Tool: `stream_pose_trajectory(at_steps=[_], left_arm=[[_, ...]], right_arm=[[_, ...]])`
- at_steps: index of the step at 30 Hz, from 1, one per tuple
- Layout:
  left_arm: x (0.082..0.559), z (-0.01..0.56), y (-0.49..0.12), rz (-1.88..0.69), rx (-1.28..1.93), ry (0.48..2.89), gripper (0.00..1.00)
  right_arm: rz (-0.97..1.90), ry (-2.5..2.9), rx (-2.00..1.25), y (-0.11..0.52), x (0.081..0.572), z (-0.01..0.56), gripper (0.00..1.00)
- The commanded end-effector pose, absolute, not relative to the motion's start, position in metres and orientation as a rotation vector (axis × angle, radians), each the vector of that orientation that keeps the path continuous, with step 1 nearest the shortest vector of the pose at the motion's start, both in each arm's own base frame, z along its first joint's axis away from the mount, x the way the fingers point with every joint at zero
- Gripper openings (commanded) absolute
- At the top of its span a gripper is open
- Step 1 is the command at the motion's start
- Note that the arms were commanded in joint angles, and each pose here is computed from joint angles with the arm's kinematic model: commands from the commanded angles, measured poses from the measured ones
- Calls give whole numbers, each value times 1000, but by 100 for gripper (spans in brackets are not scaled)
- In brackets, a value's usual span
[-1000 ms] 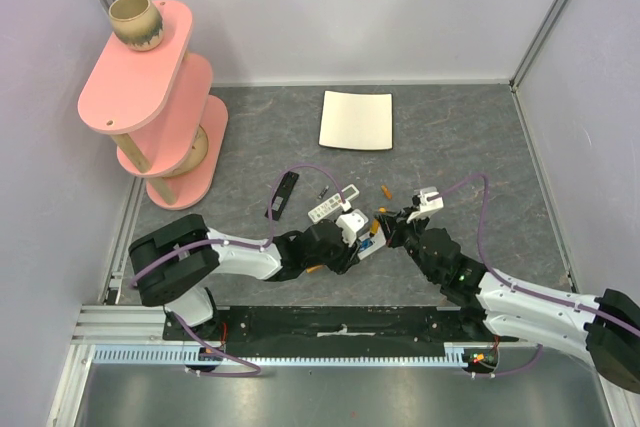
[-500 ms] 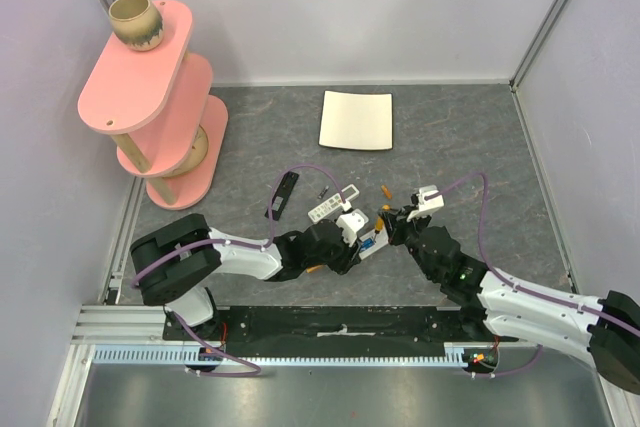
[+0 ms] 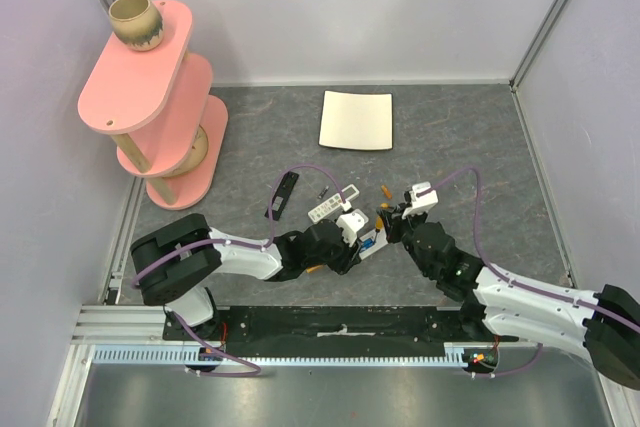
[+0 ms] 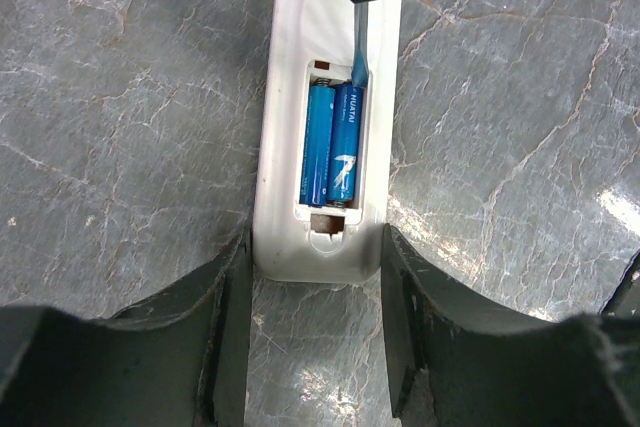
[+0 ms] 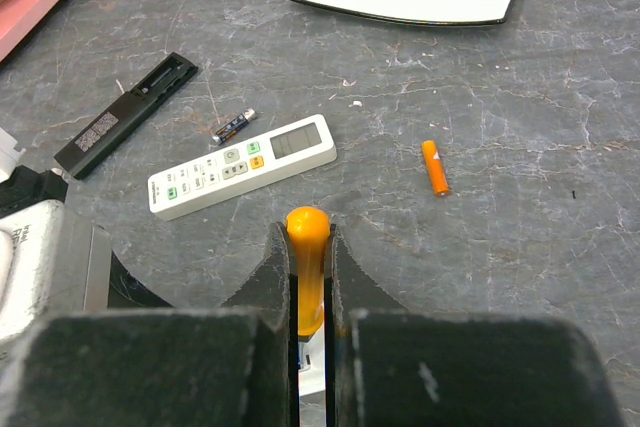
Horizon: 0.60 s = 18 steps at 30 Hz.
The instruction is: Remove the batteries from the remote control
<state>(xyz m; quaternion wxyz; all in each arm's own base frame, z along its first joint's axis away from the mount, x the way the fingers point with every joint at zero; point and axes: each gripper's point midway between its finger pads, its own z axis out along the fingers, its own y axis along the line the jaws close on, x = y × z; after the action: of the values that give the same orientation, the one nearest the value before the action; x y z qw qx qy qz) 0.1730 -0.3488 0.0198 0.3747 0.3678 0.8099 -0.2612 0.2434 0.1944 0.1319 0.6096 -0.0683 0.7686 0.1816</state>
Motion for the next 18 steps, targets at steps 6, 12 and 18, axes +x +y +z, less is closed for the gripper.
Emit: stream_pose_trajectory(at_steps=[6, 12, 18], left_arm=[[145, -28, -315, -601, 1033, 2271, 19], [144, -26, -318, -618, 1022, 2276, 10], [144, -26, -319, -623, 1009, 2284, 2]], right_arm=[[355, 1779, -191, 199, 246, 136, 0], [284, 1796, -233, 207, 239, 127, 0], [256, 1814, -262, 209, 227, 110, 0]])
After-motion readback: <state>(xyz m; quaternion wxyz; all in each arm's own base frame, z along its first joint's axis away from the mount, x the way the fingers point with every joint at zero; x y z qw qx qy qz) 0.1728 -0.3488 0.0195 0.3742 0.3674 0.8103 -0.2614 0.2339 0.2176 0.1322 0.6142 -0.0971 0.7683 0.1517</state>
